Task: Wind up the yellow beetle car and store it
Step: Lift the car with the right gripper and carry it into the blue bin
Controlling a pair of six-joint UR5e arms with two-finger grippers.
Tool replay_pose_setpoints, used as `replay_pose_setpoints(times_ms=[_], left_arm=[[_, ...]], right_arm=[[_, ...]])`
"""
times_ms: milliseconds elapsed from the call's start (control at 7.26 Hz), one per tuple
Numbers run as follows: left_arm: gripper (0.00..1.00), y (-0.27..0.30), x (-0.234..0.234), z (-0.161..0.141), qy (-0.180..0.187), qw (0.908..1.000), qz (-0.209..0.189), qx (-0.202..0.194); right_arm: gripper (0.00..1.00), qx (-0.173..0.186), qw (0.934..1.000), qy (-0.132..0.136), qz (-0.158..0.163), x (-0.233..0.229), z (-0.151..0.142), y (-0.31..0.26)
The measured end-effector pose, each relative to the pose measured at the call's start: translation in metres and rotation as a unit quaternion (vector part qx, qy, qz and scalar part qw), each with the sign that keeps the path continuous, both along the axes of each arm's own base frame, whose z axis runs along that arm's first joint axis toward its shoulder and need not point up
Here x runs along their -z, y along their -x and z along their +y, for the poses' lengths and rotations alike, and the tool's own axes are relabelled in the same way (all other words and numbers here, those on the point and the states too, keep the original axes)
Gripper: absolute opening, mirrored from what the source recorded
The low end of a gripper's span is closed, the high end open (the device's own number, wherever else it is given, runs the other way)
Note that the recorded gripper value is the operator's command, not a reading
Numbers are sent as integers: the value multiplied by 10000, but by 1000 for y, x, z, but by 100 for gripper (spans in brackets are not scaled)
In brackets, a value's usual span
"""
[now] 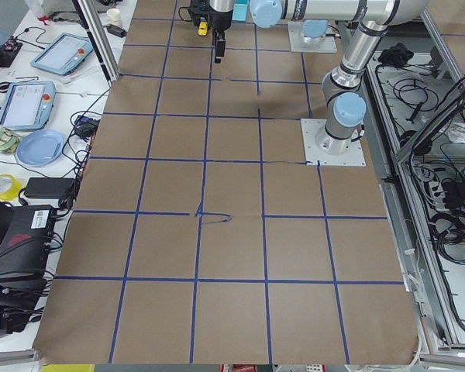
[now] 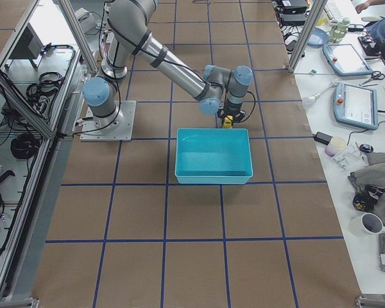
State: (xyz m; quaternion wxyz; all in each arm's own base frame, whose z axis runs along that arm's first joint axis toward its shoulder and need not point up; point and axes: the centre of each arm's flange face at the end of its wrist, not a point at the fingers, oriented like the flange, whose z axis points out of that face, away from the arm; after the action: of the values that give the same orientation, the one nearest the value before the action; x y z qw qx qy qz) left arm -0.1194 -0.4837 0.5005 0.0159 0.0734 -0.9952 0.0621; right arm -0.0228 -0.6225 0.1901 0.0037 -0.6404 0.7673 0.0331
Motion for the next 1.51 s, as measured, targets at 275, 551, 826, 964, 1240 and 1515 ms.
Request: replay_pose_setpoints(times_ms=[275,551,826,964,1240,1515], left_arm=[[100,0,2,1,-15,10000,3,-2],[100,0,1,3,-6,10000,10,2],[100,0,6,2,-64,10000,2,2],[100,0,7,3,-84,10000,-1,2],[100,0,6,7,-130,9999,-15,-5],[100,-4,3,7,-139,9999,-22,-35]], right_arm=[[0,-16,9997,237,41,-29,-11,0],[0,-41,9982,598,-5,-89,-11,-7],[0,43,9985,551,2,-163,4,-2],[0,125,9992,371,61,-187,12,16],[0,-97,9999,43,38,-194,30,92],[0,-496,9983,-247,-155,-158,49,153]])
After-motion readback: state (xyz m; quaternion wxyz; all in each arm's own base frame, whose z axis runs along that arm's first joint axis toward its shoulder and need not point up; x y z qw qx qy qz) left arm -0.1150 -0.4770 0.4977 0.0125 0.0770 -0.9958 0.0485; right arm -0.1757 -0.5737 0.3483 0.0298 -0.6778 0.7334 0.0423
